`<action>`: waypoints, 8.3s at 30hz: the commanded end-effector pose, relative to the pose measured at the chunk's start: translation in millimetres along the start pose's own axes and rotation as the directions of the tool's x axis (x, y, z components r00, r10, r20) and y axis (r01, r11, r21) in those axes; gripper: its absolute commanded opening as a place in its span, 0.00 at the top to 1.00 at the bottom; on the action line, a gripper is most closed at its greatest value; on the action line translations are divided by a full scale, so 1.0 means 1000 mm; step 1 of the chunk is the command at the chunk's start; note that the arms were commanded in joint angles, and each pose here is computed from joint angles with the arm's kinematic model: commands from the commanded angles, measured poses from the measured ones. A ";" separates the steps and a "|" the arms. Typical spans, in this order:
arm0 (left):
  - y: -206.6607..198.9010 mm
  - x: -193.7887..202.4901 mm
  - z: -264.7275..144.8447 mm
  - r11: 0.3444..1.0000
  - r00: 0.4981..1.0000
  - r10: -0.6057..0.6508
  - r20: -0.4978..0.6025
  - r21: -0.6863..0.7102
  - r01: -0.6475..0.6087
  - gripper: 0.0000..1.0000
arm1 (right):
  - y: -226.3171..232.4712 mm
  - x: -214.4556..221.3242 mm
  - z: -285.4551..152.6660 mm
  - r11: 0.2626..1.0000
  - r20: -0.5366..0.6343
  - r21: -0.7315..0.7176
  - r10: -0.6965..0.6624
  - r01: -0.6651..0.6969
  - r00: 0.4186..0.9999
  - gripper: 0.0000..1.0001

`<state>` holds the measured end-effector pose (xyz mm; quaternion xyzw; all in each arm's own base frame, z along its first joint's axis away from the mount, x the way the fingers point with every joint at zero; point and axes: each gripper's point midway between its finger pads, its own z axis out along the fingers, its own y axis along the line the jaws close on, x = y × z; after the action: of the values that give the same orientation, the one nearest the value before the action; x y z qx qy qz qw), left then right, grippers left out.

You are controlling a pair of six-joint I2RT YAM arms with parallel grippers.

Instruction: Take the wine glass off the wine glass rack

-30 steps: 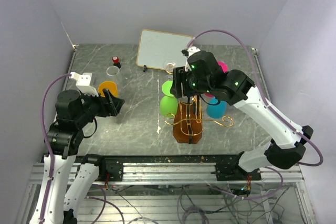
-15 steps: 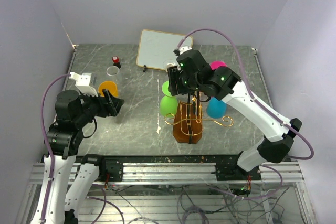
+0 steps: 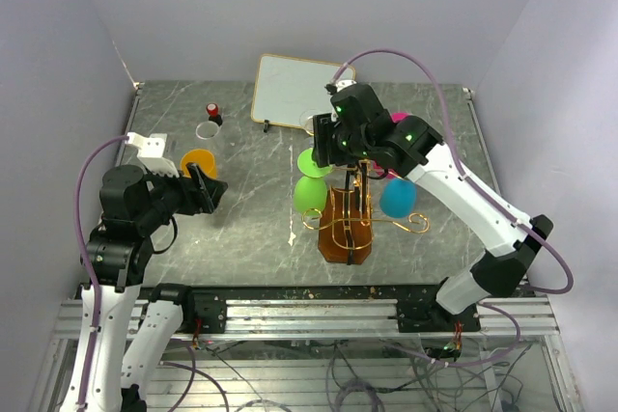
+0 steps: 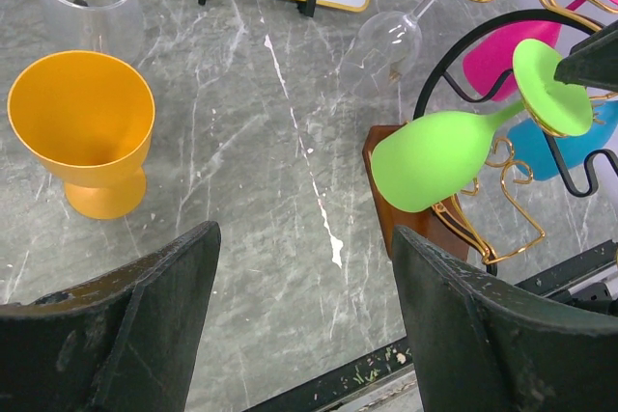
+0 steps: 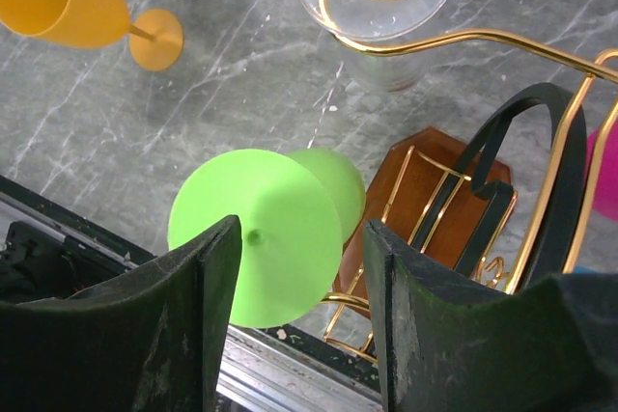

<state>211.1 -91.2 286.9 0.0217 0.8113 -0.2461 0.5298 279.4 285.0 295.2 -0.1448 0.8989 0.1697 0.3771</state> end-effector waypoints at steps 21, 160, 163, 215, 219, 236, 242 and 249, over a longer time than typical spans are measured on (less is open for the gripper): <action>0.001 -0.007 0.006 1.000 1.000 0.015 0.019 0.017 -0.016 0.19 | -0.004 0.024 0.023 0.987 -0.116 -0.031 0.150 -0.155 0.982 0.56; 0.000 -0.009 0.002 0.999 0.999 0.022 0.036 0.025 -0.023 0.19 | 0.043 -0.005 -0.005 0.646 -0.174 -0.403 0.641 -0.648 0.747 0.96; 0.000 -0.009 0.002 1.000 0.999 0.021 0.034 0.023 -0.022 0.19 | 0.043 -0.003 -0.008 0.645 -0.185 -0.399 0.640 -0.652 0.746 0.96; 0.009 -0.004 0.014 1.000 1.000 -0.005 -0.010 0.001 0.005 0.21 | -0.003 -0.042 -0.032 0.517 -0.006 -0.405 0.824 -0.755 0.567 0.96; 0.010 -0.003 0.015 1.000 1.000 -0.007 -0.015 -0.002 0.007 0.21 | 0.011 -0.050 -0.029 0.503 -0.053 -0.451 0.810 -0.737 0.585 0.96; 0.016 -0.002 0.017 0.999 1.000 -0.022 -0.022 -0.027 0.021 0.21 | 0.108 -0.071 -0.043 0.366 -0.217 -0.830 0.483 -0.421 0.848 0.96; 0.020 0.000 0.021 0.999 0.999 -0.034 -0.037 -0.043 0.032 0.22 | 0.143 -0.058 -0.123 0.071 -0.121 -0.987 0.268 -0.145 0.956 0.97; 0.025 0.002 0.024 0.997 0.998 -0.045 -0.049 -0.066 0.042 0.22 | 0.135 -0.037 -0.221 -0.156 0.052 -0.983 0.264 0.096 0.963 0.98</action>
<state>233.2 -85.3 268.3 0.0022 0.8337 -0.2392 0.4978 172.3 366.9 445.5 -0.2022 0.5333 0.8022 0.1764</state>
